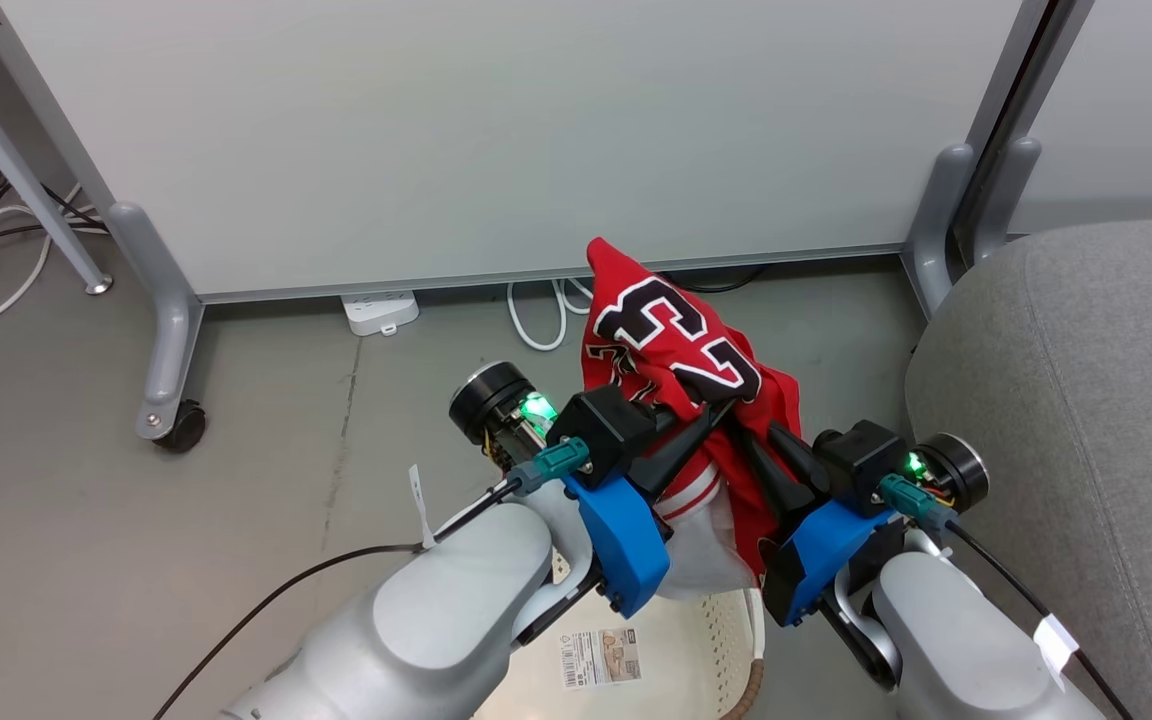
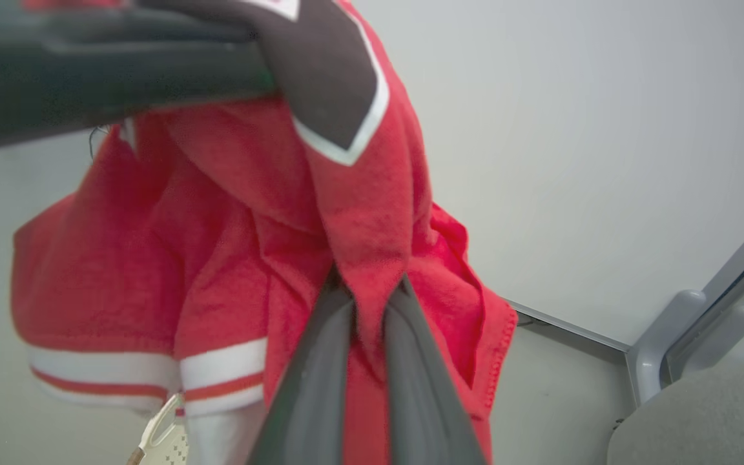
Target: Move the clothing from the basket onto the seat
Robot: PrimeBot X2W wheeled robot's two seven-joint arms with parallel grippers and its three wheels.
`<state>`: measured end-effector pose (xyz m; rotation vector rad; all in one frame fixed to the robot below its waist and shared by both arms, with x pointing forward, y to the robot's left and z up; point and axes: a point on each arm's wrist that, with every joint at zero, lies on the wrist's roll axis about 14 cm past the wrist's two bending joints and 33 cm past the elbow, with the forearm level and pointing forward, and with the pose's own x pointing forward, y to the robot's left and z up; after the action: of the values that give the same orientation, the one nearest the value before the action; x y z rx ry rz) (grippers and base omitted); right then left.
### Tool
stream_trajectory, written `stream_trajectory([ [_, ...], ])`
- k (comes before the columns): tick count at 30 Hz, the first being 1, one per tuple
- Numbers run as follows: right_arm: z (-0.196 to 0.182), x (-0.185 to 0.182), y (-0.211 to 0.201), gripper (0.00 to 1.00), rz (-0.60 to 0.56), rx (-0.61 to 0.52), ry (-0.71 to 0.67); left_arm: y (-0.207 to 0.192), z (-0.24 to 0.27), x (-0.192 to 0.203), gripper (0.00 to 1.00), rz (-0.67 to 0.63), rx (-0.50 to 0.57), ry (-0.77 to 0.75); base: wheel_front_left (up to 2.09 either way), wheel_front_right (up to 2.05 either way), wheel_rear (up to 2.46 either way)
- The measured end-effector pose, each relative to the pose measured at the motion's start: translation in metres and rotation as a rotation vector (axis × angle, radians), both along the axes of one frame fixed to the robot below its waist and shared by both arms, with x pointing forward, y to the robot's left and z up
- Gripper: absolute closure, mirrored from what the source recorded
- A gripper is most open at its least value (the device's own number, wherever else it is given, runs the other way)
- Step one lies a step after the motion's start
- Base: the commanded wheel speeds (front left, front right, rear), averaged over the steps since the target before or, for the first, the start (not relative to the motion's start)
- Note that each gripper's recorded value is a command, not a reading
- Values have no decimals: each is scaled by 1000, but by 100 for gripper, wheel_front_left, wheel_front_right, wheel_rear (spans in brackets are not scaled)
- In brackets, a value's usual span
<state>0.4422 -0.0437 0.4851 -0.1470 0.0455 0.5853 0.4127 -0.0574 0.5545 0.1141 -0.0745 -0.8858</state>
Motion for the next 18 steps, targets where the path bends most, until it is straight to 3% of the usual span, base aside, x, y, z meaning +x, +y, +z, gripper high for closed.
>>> stream_trajectory([
  [18, 1, 2, -3, 100, -10, 12, 3, -3, -4, 0, 100, -6, 5, 10, 0, 0, 0],
])
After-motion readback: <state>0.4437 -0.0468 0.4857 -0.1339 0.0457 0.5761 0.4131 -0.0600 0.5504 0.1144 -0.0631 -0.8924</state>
